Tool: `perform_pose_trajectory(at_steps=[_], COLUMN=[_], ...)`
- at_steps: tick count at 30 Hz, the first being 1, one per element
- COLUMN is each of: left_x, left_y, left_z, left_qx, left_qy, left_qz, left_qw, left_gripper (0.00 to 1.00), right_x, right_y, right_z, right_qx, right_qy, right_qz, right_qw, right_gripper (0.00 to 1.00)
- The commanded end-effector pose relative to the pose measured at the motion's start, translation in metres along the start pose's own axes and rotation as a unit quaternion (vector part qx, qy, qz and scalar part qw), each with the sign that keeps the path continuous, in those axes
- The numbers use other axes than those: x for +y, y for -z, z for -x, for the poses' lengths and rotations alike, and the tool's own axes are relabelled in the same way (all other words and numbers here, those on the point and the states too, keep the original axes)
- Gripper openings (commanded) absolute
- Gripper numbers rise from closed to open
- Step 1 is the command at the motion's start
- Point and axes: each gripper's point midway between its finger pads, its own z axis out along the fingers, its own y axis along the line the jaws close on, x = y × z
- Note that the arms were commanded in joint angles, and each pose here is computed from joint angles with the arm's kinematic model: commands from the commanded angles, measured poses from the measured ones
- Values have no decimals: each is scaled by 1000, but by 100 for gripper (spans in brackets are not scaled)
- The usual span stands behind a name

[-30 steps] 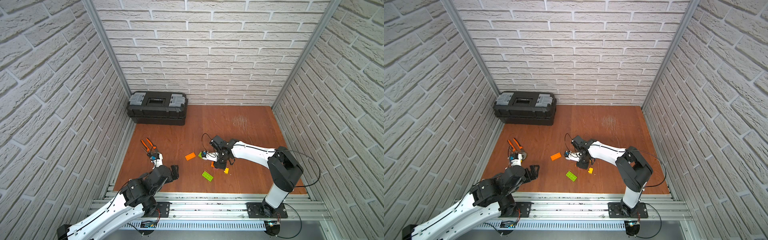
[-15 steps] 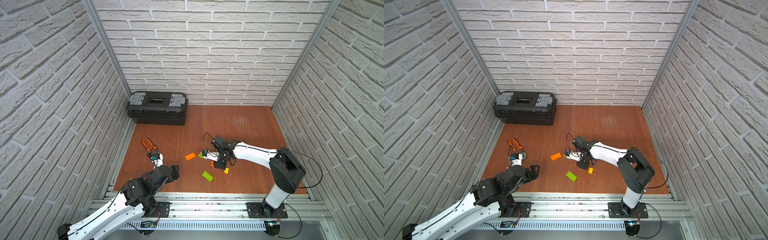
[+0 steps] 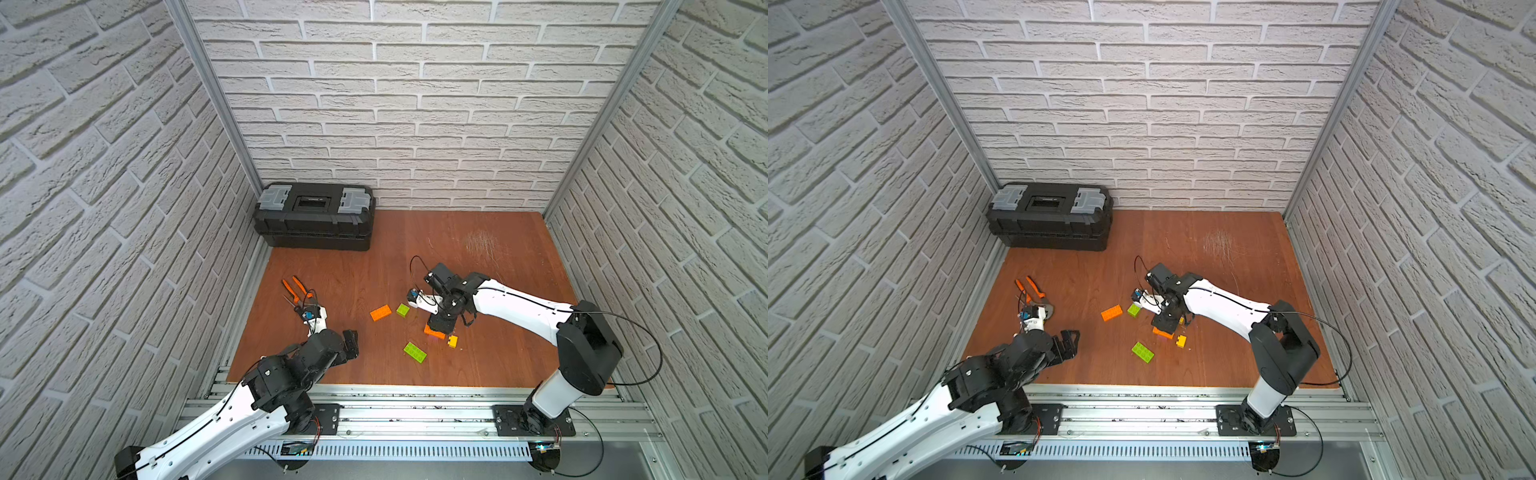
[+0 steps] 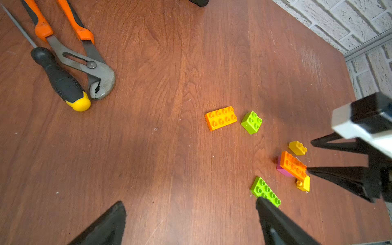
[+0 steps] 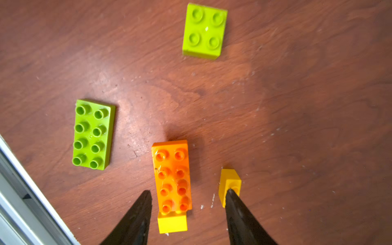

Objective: Assemble a carrot with lego
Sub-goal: Assemble the lego brick with the lego brick, then pick up the lego brick from the center of the board.

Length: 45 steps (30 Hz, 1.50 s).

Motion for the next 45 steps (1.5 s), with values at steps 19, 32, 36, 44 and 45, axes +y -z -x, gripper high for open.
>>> perform_pose_trajectory(at_steps=[19, 32, 36, 44, 45], left_x=[-8, -5, -7, -8, -8], left_y=[10, 8, 5, 6, 6], left_z=[9, 5, 3, 2, 3], left_qx=[-9, -4, 1, 5, 4], left_qy=[11, 23, 23, 23, 24], left_qz=[-16, -17, -17, -16, -17], left_qw=[1000, 1000, 1000, 1000, 1000], left_gripper=[98, 98, 98, 98, 98], right_x=[104, 96, 96, 103, 103], right_y=[-15, -38, -43, -58, -58], right_z=[12, 18, 19, 14, 13], right_qx=[6, 41, 45, 67, 67], right_qy=[-140, -116, -110, -106, -107], right_qz=[47, -21, -21, -5, -6], right_qw=[989, 992, 993, 992, 992], right_gripper=[50, 64, 63, 56, 55])
